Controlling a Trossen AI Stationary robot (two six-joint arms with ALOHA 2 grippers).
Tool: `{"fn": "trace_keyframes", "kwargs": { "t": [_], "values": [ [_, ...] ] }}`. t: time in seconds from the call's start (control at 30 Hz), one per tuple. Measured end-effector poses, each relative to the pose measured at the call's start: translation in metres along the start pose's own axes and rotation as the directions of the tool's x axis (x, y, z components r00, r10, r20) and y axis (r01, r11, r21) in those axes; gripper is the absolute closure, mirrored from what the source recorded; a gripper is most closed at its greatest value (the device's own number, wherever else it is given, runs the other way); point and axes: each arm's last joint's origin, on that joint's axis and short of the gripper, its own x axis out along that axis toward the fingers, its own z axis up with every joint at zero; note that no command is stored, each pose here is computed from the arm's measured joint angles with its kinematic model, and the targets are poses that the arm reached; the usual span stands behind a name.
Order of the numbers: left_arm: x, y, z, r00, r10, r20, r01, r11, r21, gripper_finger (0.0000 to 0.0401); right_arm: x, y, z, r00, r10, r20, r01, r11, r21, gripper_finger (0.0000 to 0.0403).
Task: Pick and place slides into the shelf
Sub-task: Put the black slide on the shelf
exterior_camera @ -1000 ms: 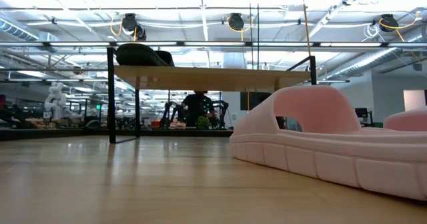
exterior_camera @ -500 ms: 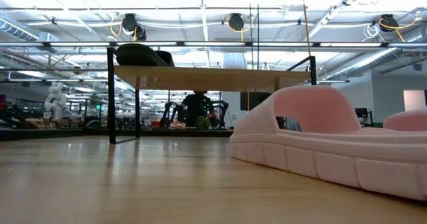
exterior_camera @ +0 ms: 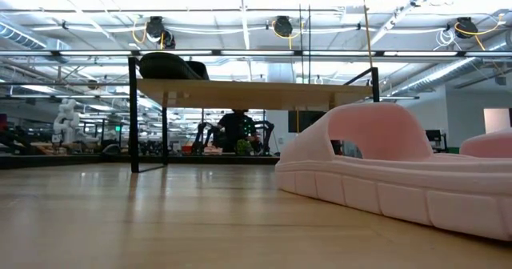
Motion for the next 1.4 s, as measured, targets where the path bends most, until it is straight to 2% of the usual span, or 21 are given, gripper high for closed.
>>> {"fn": "trace_keyframes", "kwargs": {
  "t": [0.1, 0.2, 0.27, 0.43, 0.53, 0.67, 0.77, 0.83, 1.07, 1.3, 1.4],
  "values": [
    [0.0, 0.0, 0.0, 1.0, 0.0, -0.002, 0.0, 1.0, -0.003, 0.0215, -0.004, -0.01, 0.008, 1.0, -0.008, 0.011, 0.007, 1.0, 0.022, 0.0402],
    [0.0, 0.0, -0.001, 1.0, -0.003, -0.01, 0.003, 1.0, -0.018, 0.0215, -0.006, -0.018, 0.008, 0.989, -0.104, -0.105, 0.102, 0.995, -0.021, 0.0402],
    [0.0, 0.0, -0.001, 1.0, -0.003, -0.011, 0.003, 0.999, -0.032, 0.0215, -0.006, -0.024, 0.003, 0.964, -0.181, -0.194, 0.174, 0.983, -0.052, 0.0402],
    [0.002, 0.002, 0.001, 1.0, 0.003, -0.013, -0.004, 0.998, -0.061, 0.0215, -0.004, -0.032, -0.019, 0.859, -0.292, -0.42, 0.275, 0.956, -0.102, 0.0402],
    [0.003, 0.003, 0.002, 1.0, 0.007, -0.015, -0.009, 0.996, -0.084, 0.0215, 0.0, -0.036, -0.038, 0.786, -0.352, -0.509, 0.362, 0.928, -0.082, 0.0402],
    [0.005, 0.003, 0.003, 0.999, -0.013, -0.051, 0.007, 0.994, -0.107, 0.0215, 0.003, -0.04, -0.063, 0.675, -0.413, -0.611, 0.443, 0.889, -0.112, 0.0402],
    [0.005, 0.003, 0.003, 0.998, -0.02, -0.061, 0.013, 0.993, -0.115, 0.0215, 0.006, -0.036, -0.089, 0.581, -0.446, -0.68, 0.45, 0.873, -0.188, 0.04],
    [0.005, 0.003, 0.003, 0.998, -0.023, -0.065, 0.015, 0.993, -0.115, 0.0215, 0.008, -0.027, -0.11, 0.532, -0.445, -0.72, 0.412, 0.879, -0.239, 0.04],
    [0.005, 0.003, 0.003, 0.997, -0.023, -0.067, 0.013, 0.988, -0.153, 0.0215, 0.015, -0.001, -0.182, 0.392, -0.451, -0.802, 0.307, 0.886, -0.348, 0.0399],
    [0.004, 0.007, -0.001, 0.995, 0.009, -0.1, -0.026, 0.985, -0.173, 0.0215, 0.006, 0.0, -0.234, 0.245, -0.459, -0.854, 0.324, 0.869, -0.374, 0.0401],
    [0.004, 0.01, -0.003, 0.992, 0.037, -0.119, -0.058, 0.982, -0.177, 0.0215, -0.006, -0.003, -0.25, 0.185, -0.37, -0.91, 0.375, 0.883, -0.283, 0.0401]
  ]
}}
